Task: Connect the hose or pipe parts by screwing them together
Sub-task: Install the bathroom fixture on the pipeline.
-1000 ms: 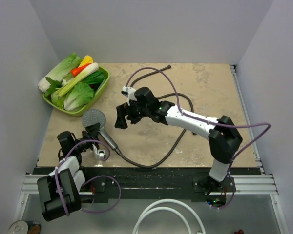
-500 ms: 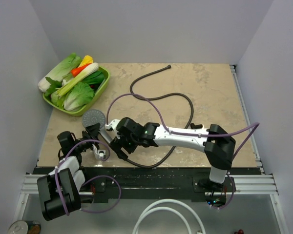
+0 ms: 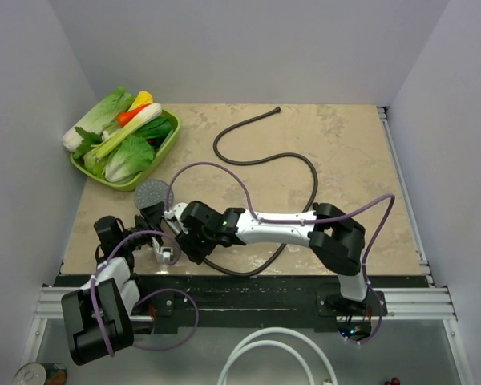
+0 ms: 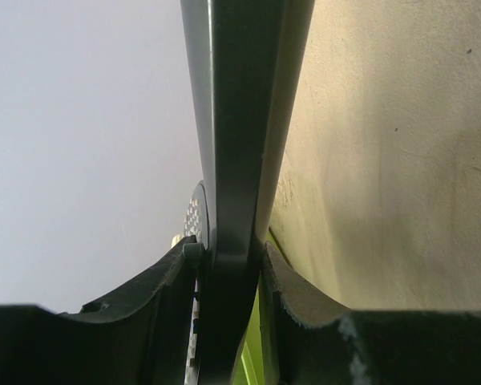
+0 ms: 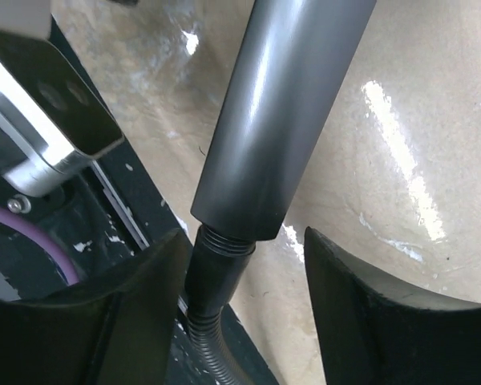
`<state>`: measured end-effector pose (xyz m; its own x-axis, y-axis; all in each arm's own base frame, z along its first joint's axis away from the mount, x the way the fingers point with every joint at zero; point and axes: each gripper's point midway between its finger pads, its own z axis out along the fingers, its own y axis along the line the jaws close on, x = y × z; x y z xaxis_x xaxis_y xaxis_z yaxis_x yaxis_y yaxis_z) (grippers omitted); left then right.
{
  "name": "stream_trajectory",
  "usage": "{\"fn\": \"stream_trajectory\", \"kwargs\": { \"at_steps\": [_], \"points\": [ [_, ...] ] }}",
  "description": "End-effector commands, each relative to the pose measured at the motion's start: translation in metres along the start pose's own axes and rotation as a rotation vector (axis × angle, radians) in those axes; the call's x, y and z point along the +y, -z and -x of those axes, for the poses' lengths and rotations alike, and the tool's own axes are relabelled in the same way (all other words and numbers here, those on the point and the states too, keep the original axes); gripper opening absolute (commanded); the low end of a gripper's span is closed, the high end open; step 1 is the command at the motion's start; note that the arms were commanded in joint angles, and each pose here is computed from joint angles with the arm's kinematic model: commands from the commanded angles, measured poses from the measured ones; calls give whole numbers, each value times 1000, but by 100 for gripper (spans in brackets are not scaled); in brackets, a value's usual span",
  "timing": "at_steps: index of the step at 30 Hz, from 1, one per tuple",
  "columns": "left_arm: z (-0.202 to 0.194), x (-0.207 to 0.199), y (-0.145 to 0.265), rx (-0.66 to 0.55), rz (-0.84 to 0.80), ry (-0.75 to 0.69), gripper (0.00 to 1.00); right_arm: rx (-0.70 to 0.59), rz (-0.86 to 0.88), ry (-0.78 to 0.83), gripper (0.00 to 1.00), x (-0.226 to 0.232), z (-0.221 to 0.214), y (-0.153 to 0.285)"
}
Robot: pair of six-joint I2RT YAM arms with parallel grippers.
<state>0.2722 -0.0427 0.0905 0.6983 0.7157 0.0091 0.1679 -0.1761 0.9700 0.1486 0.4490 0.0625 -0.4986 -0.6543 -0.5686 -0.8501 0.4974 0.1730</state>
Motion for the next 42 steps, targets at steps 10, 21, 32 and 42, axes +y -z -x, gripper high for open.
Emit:
{"fn": "stream_trajectory", "kwargs": {
  "at_steps": [10,21,32,42],
  "points": [
    [85,-54,7,-131,-12,-495,0,-117,42,-15,11,12,44,4],
    [86,-52,7,-133,-4,-503,0,-161,358,-210,3,15,55,0],
    [85,-51,7,-132,-2,-507,0,-178,865,-472,7,30,64,15],
    [85,-51,7,-130,-5,-505,0,-375,1166,-639,18,2,73,35]
  ]
}}
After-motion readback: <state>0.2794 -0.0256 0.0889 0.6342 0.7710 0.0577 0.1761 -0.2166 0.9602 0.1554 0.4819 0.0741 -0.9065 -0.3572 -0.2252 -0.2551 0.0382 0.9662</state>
